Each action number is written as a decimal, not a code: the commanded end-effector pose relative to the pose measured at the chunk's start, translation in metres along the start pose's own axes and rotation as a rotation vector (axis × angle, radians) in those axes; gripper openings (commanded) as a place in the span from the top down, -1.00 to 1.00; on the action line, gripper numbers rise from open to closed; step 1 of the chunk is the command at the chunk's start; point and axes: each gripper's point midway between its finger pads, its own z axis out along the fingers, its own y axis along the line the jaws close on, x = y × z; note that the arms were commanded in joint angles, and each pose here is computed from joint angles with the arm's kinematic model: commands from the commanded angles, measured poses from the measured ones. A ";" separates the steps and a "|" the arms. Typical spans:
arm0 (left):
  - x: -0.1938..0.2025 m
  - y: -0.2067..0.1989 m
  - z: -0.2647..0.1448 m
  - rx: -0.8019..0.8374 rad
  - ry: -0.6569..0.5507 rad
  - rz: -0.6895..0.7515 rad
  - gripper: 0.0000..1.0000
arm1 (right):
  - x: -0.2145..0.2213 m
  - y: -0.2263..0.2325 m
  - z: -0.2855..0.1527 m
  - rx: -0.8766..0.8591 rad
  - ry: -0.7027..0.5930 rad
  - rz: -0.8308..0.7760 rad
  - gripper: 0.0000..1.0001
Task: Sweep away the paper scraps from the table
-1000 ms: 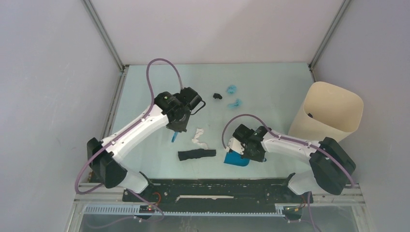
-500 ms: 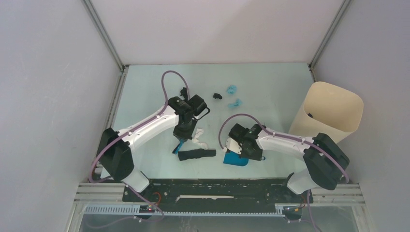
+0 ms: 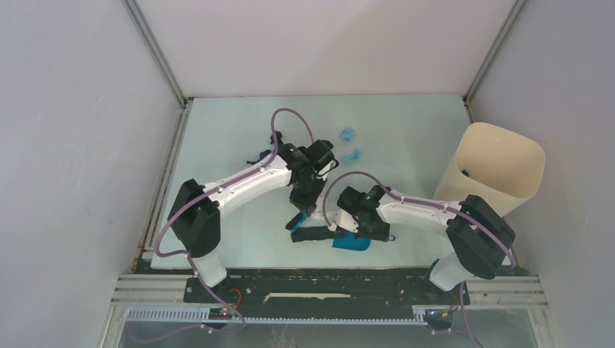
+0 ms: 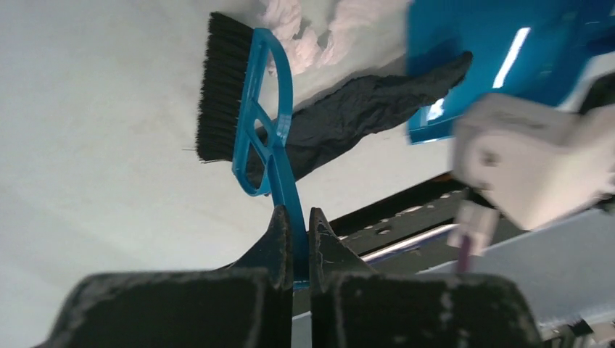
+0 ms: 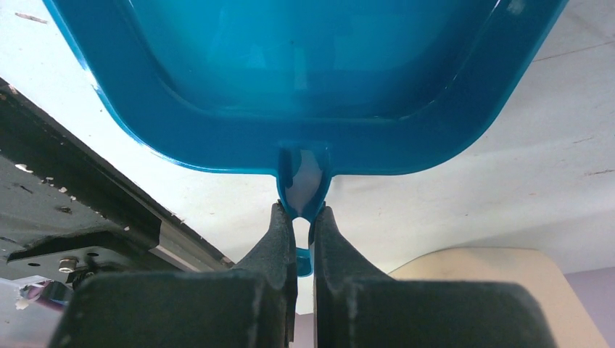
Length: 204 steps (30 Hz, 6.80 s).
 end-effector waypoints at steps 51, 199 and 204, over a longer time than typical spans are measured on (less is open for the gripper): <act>-0.133 0.011 -0.095 -0.153 -0.374 0.178 1.00 | 0.057 0.013 0.004 -0.107 -0.008 0.245 1.00; -0.030 0.114 -0.056 -0.130 -0.505 -0.086 1.00 | 0.031 -0.020 -0.132 -0.070 -0.380 0.166 1.00; -0.028 0.110 -0.045 -0.105 -0.453 -0.078 1.00 | 0.043 -0.026 -0.144 -0.041 -0.390 0.175 1.00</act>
